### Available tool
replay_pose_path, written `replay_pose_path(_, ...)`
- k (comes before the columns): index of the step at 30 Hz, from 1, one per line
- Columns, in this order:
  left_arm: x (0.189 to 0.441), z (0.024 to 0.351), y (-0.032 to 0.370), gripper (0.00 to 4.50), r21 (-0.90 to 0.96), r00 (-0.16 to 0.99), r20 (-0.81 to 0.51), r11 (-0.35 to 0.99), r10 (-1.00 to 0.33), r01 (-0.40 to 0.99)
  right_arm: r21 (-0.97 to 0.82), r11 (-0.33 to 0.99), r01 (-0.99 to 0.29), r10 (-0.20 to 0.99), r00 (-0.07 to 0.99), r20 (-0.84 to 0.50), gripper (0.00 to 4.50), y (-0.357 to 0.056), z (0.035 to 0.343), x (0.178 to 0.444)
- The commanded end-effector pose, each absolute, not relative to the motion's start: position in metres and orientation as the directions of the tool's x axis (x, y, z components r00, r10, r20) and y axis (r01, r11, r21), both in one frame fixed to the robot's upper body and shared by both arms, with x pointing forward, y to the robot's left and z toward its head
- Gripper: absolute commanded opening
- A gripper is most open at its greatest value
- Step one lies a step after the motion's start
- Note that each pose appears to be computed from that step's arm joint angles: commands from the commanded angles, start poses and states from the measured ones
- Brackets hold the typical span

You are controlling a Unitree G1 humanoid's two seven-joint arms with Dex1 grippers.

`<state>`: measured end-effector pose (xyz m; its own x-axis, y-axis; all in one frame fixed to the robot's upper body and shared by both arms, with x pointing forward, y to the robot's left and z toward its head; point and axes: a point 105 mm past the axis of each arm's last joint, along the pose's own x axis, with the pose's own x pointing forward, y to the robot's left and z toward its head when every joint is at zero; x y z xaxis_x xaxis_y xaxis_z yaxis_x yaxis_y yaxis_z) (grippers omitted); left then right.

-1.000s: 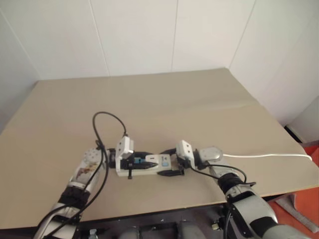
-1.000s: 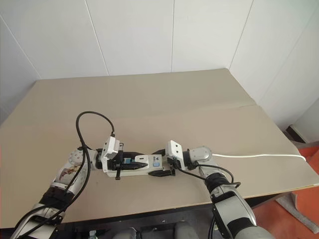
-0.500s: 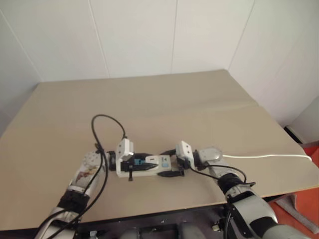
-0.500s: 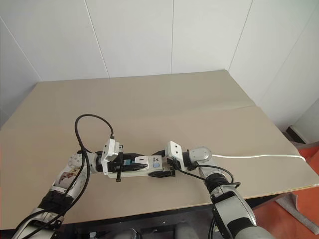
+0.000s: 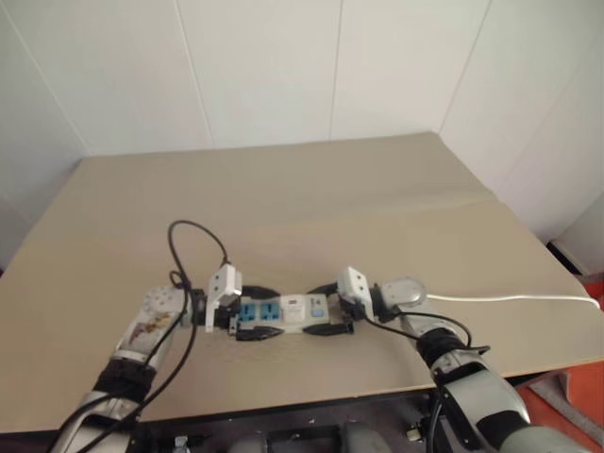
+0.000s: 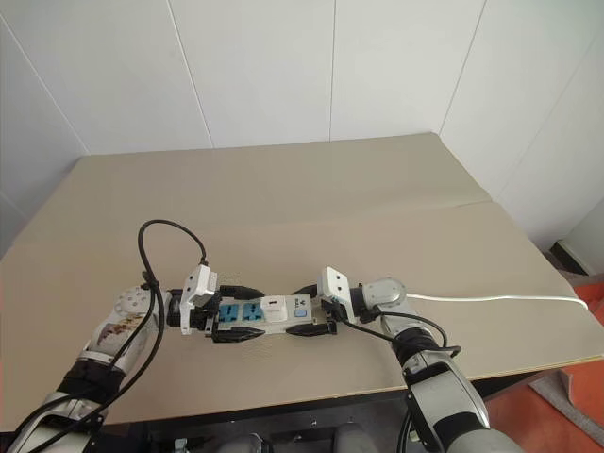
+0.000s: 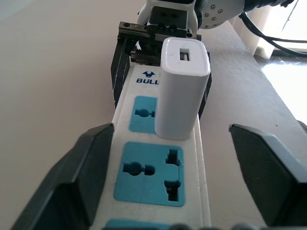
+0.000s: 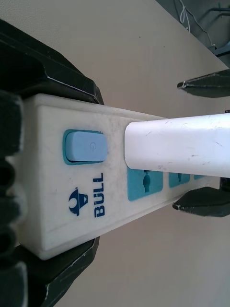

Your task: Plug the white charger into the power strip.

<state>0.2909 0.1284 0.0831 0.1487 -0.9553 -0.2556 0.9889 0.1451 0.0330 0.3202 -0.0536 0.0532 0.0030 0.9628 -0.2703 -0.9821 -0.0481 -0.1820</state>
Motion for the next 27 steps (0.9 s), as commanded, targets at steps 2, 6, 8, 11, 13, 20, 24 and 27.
replay_pose_path(2, 0.290, 0.102, 0.128, 4.49, 0.013, 0.128, -0.229, 0.128, -0.965, 0.992, -0.088, -0.057, -0.994, 0.933, -0.022, -0.359, 3.79, -0.062, 0.025, 0.310)
replay_pose_path(6, 0.291, 0.134, 0.136, 4.50, 0.031, 0.135, -0.192, 0.131, -0.972, 0.991, -0.082, -0.031, -0.996, 0.934, 0.000, -0.358, 4.47, -0.064, 0.027, 0.313)
replay_pose_path(8, 0.290, 0.146, 0.142, 4.50, 0.041, 0.140, -0.186, 0.135, -0.973, 0.990, -0.122, -0.010, -0.992, 0.936, 0.034, -0.352, 4.47, -0.067, 0.031, 0.317)
replay_pose_path(11, 0.288, 0.154, 0.150, 4.50, 0.054, 0.163, -0.178, 0.156, -0.970, 0.986, -0.170, 0.028, -0.985, 0.941, 0.084, -0.329, 4.47, -0.077, 0.042, 0.322)
replay_pose_path(13, 0.285, 0.156, 0.156, 4.50, 0.059, 0.179, -0.181, 0.171, -0.967, 0.983, -0.205, 0.051, -0.978, 0.942, 0.115, -0.315, 4.47, -0.089, 0.053, 0.324)
replay_pose_path(20, 0.277, 0.159, 0.185, 4.50, 0.081, 0.263, -0.219, 0.251, -0.940, 0.965, -0.328, 0.133, -0.935, 0.933, 0.230, -0.276, 4.47, -0.146, 0.098, 0.311)
replay_pose_path(24, 0.279, 0.160, 0.206, 4.50, 0.109, 0.372, -0.247, 0.356, -0.895, 0.928, -0.353, 0.205, -0.913, 0.910, 0.311, -0.275, 4.47, -0.179, 0.120, 0.294)
replay_pose_path(27, 0.280, 0.160, 0.219, 4.50, 0.131, 0.446, -0.264, 0.426, -0.855, 0.895, -0.356, 0.281, -0.891, 0.877, 0.389, -0.282, 4.47, -0.202, 0.133, 0.288)
